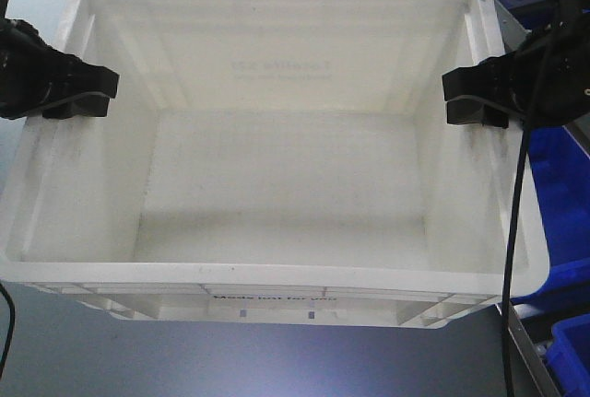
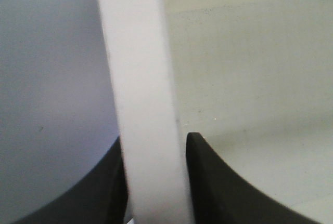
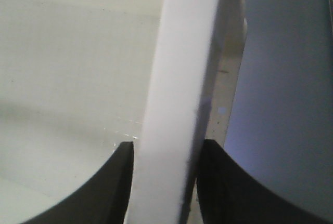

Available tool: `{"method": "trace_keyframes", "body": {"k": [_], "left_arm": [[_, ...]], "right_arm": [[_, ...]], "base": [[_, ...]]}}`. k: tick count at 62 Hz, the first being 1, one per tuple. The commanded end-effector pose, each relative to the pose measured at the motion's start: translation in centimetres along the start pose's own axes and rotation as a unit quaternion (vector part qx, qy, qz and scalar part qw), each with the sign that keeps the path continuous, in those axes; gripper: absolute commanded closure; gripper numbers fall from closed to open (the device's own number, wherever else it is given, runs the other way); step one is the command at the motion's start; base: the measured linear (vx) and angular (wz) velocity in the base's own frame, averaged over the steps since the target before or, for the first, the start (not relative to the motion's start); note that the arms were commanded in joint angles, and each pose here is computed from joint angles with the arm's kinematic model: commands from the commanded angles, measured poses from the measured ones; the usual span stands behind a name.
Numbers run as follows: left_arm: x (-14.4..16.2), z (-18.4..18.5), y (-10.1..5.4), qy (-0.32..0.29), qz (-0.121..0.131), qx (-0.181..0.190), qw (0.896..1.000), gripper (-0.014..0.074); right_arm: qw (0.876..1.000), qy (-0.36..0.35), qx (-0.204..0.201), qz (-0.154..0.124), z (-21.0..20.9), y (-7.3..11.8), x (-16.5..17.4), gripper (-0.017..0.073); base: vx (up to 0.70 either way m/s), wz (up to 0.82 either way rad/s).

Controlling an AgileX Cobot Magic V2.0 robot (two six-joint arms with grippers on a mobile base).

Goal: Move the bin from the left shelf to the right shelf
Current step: 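Hold the tote with both grippers while the base turns, then keep the tote gripped while the base drives toward the other shelf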

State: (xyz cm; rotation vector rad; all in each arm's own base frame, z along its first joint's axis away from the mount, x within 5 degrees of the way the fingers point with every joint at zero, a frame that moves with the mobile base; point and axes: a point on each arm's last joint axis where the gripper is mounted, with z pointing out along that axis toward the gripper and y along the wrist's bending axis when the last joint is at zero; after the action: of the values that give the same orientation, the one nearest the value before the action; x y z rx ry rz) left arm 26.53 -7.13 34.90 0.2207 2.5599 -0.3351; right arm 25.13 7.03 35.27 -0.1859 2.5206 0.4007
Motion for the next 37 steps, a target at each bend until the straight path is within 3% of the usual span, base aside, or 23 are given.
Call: {"method": "trace_keyframes", "body": {"k": [1,37], "left_arm": [[-1.15,-2.39,-0.41,-0.076,0.020,0.003,0.997,0.0601],[-1.15,-2.39,-0.41,-0.076,0.020,0.003,0.997,0.0601]], "right_arm": [[0.996,-0.082,-0.002,-0.040,-2.56,0.57,-1.30,0.0564],[0.996,-0.081,-0.002,-0.040,-2.56,0.57,-1.28,0.0564]], "base": [[0.17,-0.29],[0.20,-0.14]]}}
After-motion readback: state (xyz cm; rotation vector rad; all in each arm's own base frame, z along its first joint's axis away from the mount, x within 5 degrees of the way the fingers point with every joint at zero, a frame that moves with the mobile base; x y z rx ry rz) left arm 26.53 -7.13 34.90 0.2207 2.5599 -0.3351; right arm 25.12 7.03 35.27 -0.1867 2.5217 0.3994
